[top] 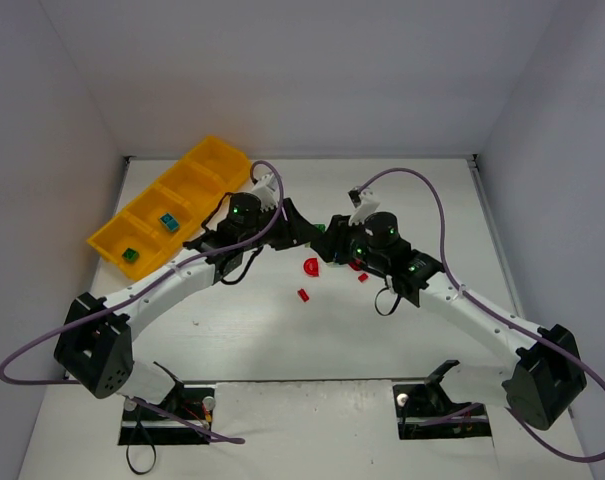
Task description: Sort the legos into containers by color
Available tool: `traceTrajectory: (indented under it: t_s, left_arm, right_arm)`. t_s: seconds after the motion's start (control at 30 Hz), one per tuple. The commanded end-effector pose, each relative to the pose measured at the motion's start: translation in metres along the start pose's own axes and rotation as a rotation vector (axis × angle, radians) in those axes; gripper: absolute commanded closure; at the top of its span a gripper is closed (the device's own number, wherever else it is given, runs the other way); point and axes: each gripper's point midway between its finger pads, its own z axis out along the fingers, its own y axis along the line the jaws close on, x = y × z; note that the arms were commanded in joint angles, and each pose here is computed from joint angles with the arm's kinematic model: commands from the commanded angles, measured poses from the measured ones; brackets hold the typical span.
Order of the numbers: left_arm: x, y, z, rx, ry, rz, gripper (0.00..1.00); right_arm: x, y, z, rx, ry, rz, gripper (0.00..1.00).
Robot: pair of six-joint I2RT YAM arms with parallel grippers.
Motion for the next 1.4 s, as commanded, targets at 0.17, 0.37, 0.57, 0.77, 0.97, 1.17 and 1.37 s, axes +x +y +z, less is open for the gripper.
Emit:
traceTrajectory:
  t_s: [0.17, 0.37, 0.57, 0.77, 0.97, 1.17, 1.37]
  left_arm:
    - [0.003, -0.036, -0.008, 0.136, 0.035, 0.022, 0.76]
    - [0.0, -0.041, -0.008, 0.149, 0.032, 0.02, 0.66]
    - [-0.002, -0.041, -0.01, 0.146, 0.027, 0.017, 0.39]
    - [-0.005, -0.043, -0.011, 0.143, 0.025, 0.018, 0.37]
    - [-0.01, -0.044, -0.015, 0.135, 0.02, 0.014, 0.37]
    - [-0.049, -0.032, -0.04, 0.15, -0.051, 0.032, 0.37]
    - [-0.079, -0.029, -0.067, 0.249, -0.072, 0.121, 0.37]
  right_arm:
    - [-0.07, 0.031, -0.01, -0.109, -0.263, -0.033, 0.79]
    - [-0.066, 0.019, -0.014, -0.076, -0.275, -0.047, 0.98]
    - [-0.051, 0.015, -0.014, -0.079, -0.237, -0.087, 1.0]
    - [-0.037, 0.012, -0.015, -0.096, -0.197, -0.128, 1.0]
    - [-0.031, 0.015, -0.018, -0.12, -0.18, -0.158, 1.0]
    - [-0.027, 0.018, -0.022, -0.155, -0.156, -0.172, 1.0]
    - [-0.034, 0.028, -0.026, -0.225, -0.144, -0.18, 1.0]
